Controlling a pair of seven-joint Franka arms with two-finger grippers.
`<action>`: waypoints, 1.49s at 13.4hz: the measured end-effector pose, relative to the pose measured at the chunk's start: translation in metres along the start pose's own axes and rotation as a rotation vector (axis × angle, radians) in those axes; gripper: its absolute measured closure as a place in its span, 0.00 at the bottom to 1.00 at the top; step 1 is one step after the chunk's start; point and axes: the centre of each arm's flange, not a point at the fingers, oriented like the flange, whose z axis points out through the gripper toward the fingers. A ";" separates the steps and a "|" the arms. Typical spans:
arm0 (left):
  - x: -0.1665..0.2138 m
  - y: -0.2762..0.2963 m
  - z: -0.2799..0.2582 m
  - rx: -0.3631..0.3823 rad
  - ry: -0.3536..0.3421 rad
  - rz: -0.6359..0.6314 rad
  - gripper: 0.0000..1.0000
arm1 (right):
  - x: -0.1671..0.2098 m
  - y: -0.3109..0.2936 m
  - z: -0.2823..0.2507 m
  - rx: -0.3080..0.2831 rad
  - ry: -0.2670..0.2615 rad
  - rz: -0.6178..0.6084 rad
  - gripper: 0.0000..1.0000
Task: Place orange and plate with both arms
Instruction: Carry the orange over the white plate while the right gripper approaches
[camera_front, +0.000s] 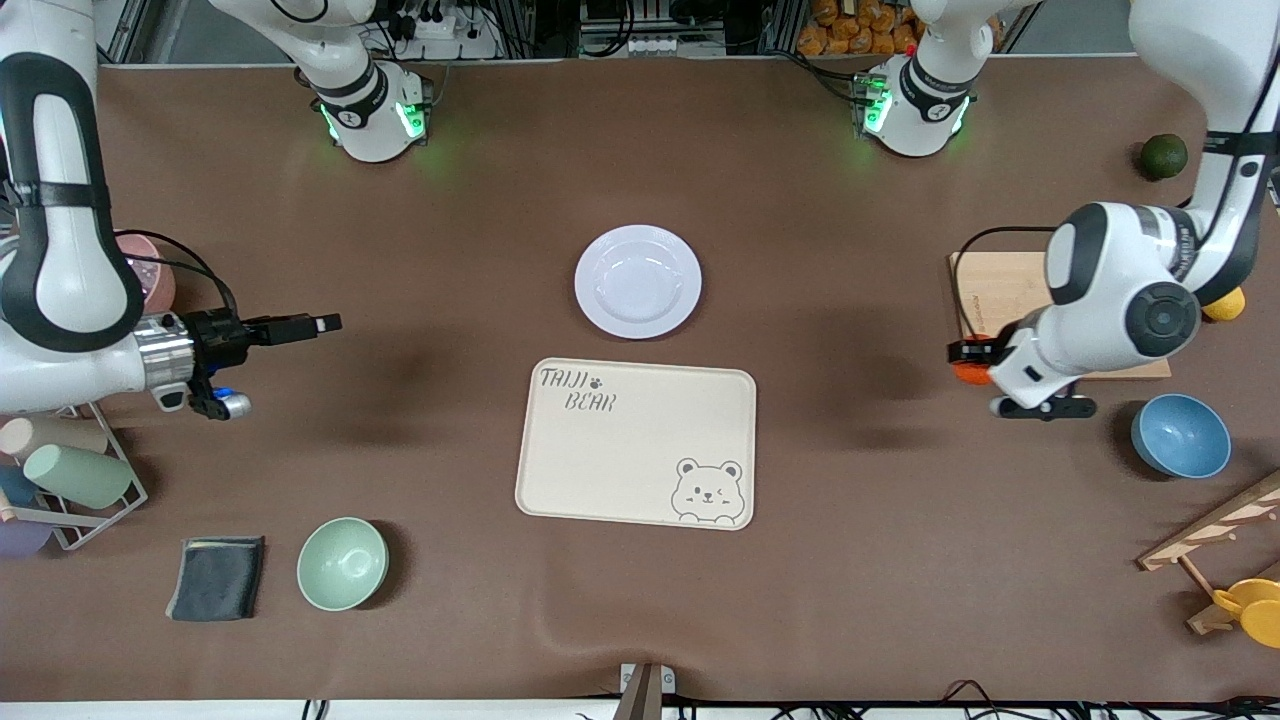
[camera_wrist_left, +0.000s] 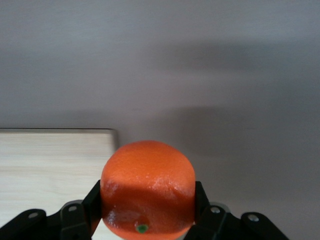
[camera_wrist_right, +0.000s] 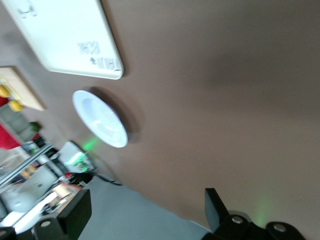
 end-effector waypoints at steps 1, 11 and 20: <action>-0.004 0.031 -0.012 -0.010 -0.009 -0.022 0.28 | 0.006 0.008 0.011 0.026 -0.005 -0.013 0.00; -0.079 0.298 0.001 -0.090 -0.121 -0.362 0.28 | 0.037 0.003 0.093 0.163 -0.051 -0.034 0.00; -0.147 0.422 0.120 -0.096 -0.141 -0.582 0.28 | 0.047 -0.019 0.155 0.203 -0.040 -0.191 0.00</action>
